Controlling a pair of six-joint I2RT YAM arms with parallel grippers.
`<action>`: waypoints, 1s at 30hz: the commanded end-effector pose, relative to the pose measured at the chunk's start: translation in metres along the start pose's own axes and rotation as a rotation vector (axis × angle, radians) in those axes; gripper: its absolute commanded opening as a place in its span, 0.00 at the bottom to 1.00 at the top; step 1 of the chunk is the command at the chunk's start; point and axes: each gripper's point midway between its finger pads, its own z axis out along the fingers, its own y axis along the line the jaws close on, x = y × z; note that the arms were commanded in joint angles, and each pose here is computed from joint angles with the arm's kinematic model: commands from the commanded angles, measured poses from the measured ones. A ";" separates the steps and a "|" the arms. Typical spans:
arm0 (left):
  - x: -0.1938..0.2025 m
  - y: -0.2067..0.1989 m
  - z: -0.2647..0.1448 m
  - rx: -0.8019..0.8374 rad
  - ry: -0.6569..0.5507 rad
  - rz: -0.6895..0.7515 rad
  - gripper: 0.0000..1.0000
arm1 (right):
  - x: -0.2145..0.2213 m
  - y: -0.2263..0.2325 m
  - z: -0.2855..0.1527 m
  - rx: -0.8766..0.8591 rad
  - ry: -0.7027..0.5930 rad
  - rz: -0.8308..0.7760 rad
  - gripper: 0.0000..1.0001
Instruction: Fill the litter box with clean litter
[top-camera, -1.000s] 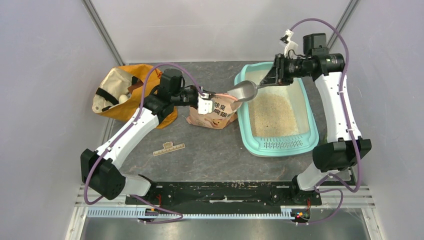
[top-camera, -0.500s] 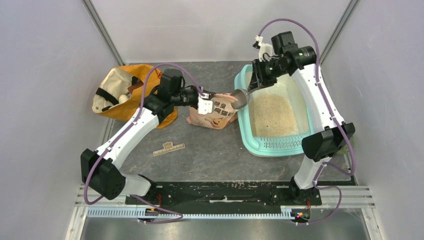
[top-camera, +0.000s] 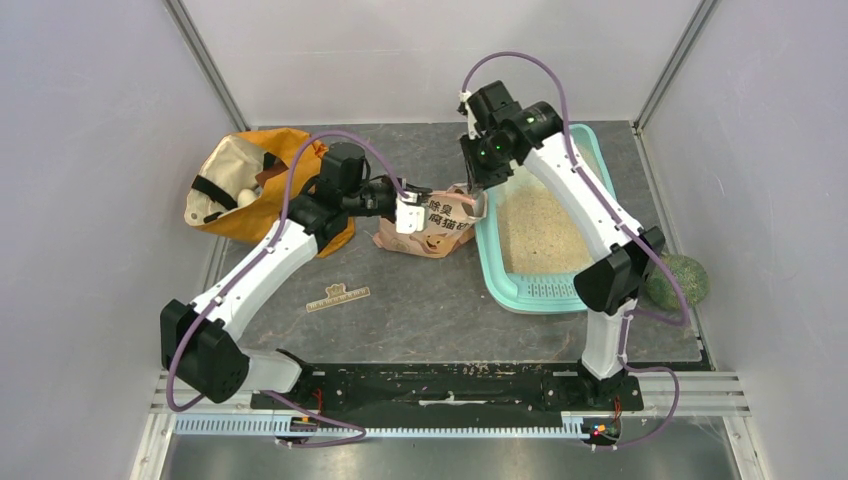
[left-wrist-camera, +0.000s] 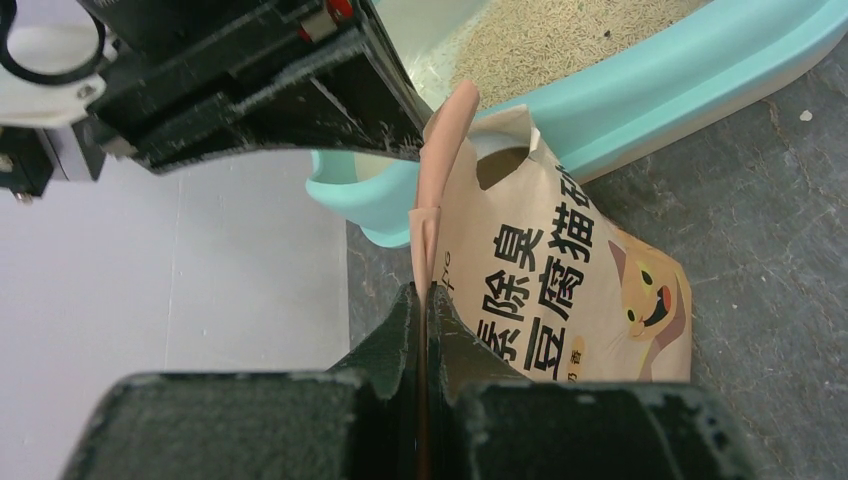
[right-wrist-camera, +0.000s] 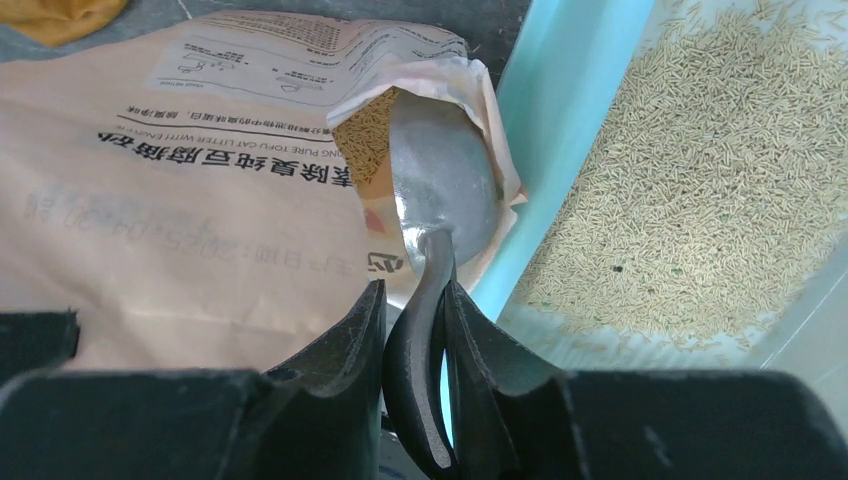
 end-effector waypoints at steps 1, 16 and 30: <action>-0.034 0.015 -0.007 -0.053 -0.094 0.089 0.02 | -0.020 -0.009 0.000 0.161 -0.098 0.038 0.00; -0.031 0.012 -0.005 -0.049 -0.093 0.073 0.02 | 0.014 0.027 0.076 -0.093 0.065 0.061 0.00; -0.028 0.014 -0.002 -0.052 -0.094 0.054 0.02 | 0.003 0.047 0.075 -0.667 0.001 0.260 0.00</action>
